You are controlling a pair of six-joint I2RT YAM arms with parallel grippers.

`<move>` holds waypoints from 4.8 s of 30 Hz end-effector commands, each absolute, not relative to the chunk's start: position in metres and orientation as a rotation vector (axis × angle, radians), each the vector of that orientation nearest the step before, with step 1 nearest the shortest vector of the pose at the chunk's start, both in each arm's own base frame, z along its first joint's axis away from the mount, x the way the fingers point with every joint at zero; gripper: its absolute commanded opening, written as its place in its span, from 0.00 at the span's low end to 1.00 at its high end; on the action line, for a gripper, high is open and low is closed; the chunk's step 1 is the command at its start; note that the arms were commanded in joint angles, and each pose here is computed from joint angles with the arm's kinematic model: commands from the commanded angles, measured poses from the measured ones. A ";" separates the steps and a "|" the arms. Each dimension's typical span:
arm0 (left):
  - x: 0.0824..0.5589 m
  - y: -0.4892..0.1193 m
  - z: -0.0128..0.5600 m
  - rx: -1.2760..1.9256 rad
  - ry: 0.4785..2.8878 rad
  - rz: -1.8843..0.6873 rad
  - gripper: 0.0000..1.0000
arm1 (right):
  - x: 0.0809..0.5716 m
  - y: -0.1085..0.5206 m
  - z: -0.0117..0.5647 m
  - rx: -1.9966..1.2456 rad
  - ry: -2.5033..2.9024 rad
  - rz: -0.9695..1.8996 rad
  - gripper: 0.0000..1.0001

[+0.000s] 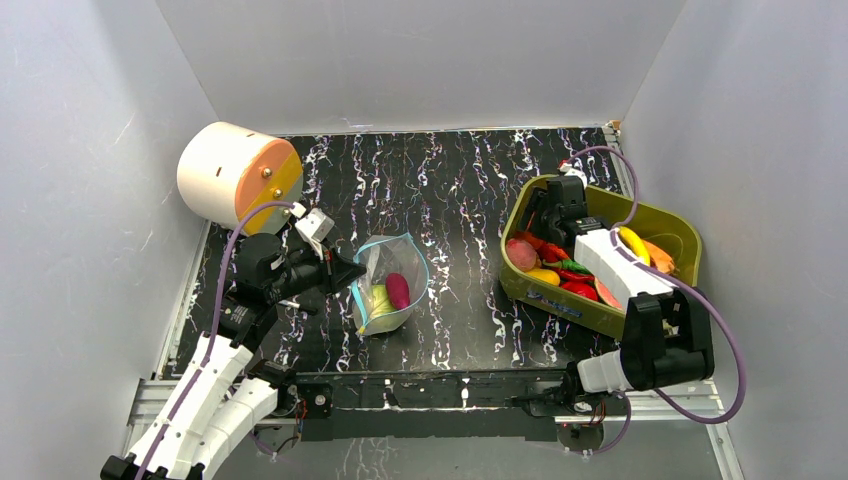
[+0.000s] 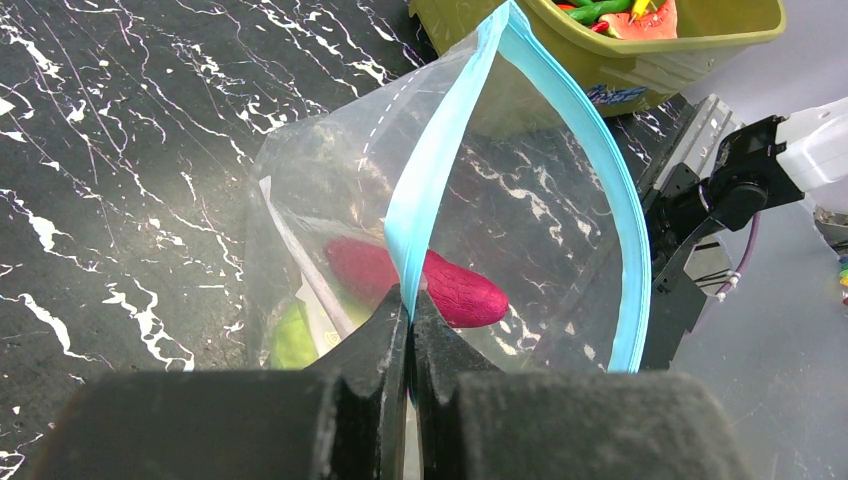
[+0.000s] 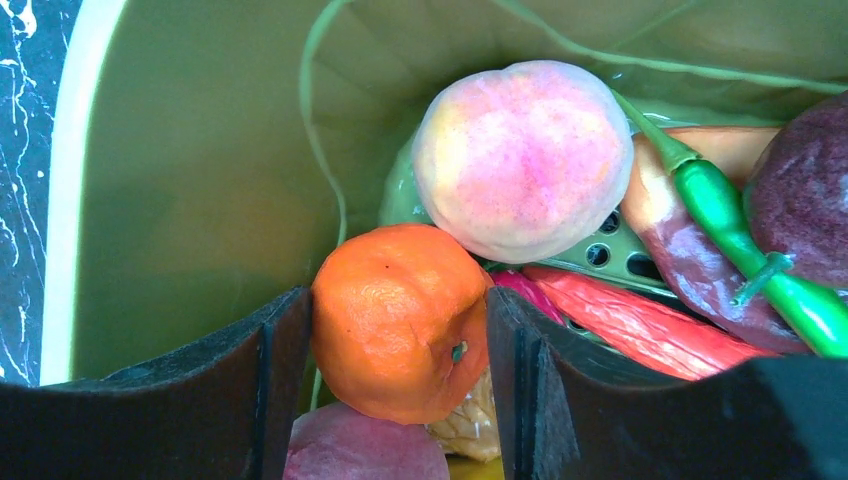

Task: Place the food in the zip-top bag and seal the zipper
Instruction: Pick up the fake fruit from the bin, then place the fake fruit in the zipper food storage bag, then pick up the fake fruit from the bin.

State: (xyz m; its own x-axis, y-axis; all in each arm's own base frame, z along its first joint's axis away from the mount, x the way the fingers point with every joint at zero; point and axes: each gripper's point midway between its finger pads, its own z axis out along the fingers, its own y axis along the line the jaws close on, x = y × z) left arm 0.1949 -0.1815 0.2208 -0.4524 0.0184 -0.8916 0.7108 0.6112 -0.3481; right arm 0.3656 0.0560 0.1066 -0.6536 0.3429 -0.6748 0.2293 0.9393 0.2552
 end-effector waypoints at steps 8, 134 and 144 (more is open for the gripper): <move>0.194 -0.182 0.222 0.606 1.864 -0.906 0.00 | 0.367 0.040 0.150 0.379 2.175 0.124 0.39; 0.214 -0.175 0.246 0.484 1.924 -0.843 0.00 | 0.249 0.283 0.345 -0.342 1.793 0.459 0.72; 0.205 -0.176 0.227 0.510 1.927 -0.869 0.00 | 0.316 0.182 0.287 -0.070 1.987 -0.018 0.53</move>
